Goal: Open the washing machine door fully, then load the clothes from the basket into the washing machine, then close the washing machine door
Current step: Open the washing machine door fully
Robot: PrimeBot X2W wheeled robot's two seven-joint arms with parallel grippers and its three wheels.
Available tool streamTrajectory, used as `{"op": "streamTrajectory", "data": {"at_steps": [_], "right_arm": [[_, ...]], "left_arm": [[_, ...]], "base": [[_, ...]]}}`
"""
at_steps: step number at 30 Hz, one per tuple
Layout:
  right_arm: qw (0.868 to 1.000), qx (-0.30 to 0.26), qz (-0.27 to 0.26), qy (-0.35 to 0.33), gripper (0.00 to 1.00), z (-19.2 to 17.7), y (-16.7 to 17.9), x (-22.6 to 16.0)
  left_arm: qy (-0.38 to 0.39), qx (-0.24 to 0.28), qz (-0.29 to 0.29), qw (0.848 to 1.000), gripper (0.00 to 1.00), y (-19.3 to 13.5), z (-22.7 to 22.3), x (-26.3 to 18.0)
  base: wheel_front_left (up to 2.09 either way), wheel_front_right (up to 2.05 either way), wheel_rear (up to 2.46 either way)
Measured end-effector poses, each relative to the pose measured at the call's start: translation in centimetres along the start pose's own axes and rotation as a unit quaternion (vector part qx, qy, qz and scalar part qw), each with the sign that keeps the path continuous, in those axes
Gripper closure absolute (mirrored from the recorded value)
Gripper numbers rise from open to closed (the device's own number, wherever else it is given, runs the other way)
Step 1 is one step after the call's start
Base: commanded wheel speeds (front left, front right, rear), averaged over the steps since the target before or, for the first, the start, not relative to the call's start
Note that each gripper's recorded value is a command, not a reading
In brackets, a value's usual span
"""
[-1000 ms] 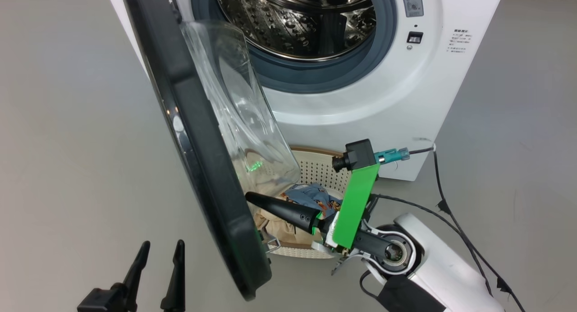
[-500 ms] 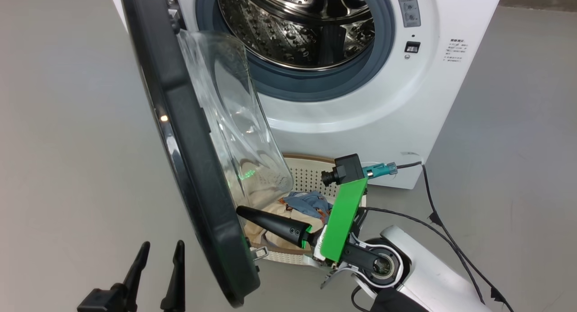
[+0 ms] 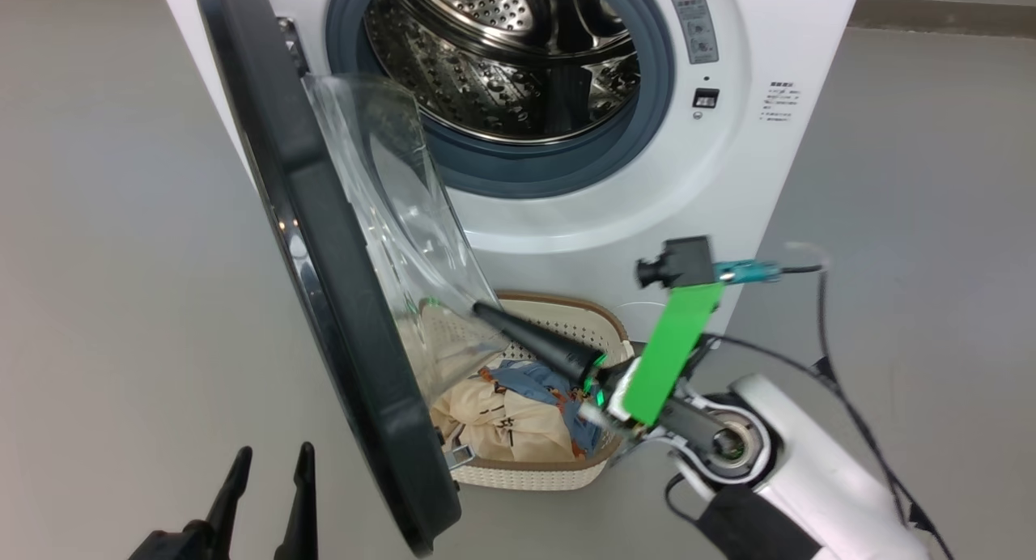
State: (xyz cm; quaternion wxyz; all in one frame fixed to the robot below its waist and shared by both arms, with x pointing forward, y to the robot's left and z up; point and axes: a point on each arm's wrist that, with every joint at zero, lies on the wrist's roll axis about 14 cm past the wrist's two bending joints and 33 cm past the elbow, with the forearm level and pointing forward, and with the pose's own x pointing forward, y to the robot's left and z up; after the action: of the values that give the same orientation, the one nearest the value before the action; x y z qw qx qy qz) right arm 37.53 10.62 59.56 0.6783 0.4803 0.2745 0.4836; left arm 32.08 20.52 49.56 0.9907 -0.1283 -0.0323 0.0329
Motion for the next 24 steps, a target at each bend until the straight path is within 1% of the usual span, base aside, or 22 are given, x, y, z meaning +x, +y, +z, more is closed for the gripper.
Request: {"op": "streamTrajectory", "data": {"at_steps": [1,2,5,6,7,8,10,11,13,15,17,18,21,23,24], "right_arm": [[1.0,-0.008,0.001,-0.012,1.0,0.6,0.2,-0.3],[1.0,-0.016,0.001,-0.023,0.96,1.1,0.3,-0.7],[0.997,-0.051,-0.011,-0.047,0.47,2.0,0.0,-1.8],[0.996,-0.062,-0.013,-0.057,0.25,2.4,0.0,-2.2],[0.994,-0.078,-0.018,-0.069,0.09,2.9,-0.1,-2.6],[0.994,-0.078,-0.018,-0.069,0.0,2.9,-0.1,-2.6],[0.988,-0.121,-0.027,-0.097,0.0,4.1,0.0,-3.5],[0.982,-0.145,-0.033,-0.117,0.0,4.8,0.0,-4.0],[0.967,-0.197,-0.051,-0.151,0.0,6.1,-0.5,-5.3],[0.949,-0.247,-0.067,-0.183,0.0,7.2,-1.1,-6.7],[0.933,-0.276,-0.085,-0.215,0.0,8.1,-2.0,-8.2],[0.927,-0.292,-0.098,-0.215,0.0,8.1,-2.7,-9.0],[0.913,-0.316,-0.129,-0.224,0.0,8.7,-4.2,-11.1],[0.903,-0.332,-0.143,-0.233,0.0,9.6,-4.4,-12.2],[0.896,-0.338,-0.148,-0.249,0.0,10.4,-4.2,-13.0]], "left_arm": [[-0.001,0.0,0.0,1.0,0.0,0.0,0.0,0.0],[-0.001,0.0,-0.001,1.0,0.0,0.0,0.1,0.1],[-0.001,0.0,-0.003,1.0,0.0,-0.1,0.0,0.2],[0.001,0.0,-0.003,1.0,0.0,-0.2,-0.1,0.1],[0.003,-0.001,-0.004,1.0,0.0,-0.2,-0.2,0.0],[0.003,-0.001,-0.004,1.0,0.0,-0.2,-0.2,0.0],[0.005,-0.001,-0.005,1.0,0.0,-0.2,-0.3,0.0],[0.004,-0.001,-0.006,1.0,0.0,-0.3,-0.3,0.0],[0.003,-0.001,-0.007,1.0,0.0,-0.4,-0.2,0.1],[0.002,-0.001,-0.009,1.0,0.0,-0.4,-0.2,0.1],[0.001,-0.001,-0.01,1.0,0.0,-0.5,-0.1,0.2],[0.001,-0.001,-0.011,1.0,0.0,-0.6,-0.1,0.2],[0.002,-0.001,-0.014,1.0,0.0,-0.7,-0.2,0.3],[0.004,0.0,-0.014,1.0,0.0,-0.7,-0.3,0.3],[0.006,-0.001,-0.014,1.0,0.0,-0.7,-0.4,0.2]], "base": [[0.0,0.0,0.0],[0.0,0.0,0.0],[0.0,0.0,0.0],[0.0,0.0,0.0],[0.0,0.0,0.0],[0.0,0.0,0.0],[0.0,0.0,0.0],[0.0,0.0,0.0],[0.0,0.0,0.0],[0.0,0.0,0.0],[0.0,0.0,0.0],[0.0,0.0,0.0],[0.0,0.0,0.0],[0.0,0.0,0.0],[0.0,0.0,0.0]]}}
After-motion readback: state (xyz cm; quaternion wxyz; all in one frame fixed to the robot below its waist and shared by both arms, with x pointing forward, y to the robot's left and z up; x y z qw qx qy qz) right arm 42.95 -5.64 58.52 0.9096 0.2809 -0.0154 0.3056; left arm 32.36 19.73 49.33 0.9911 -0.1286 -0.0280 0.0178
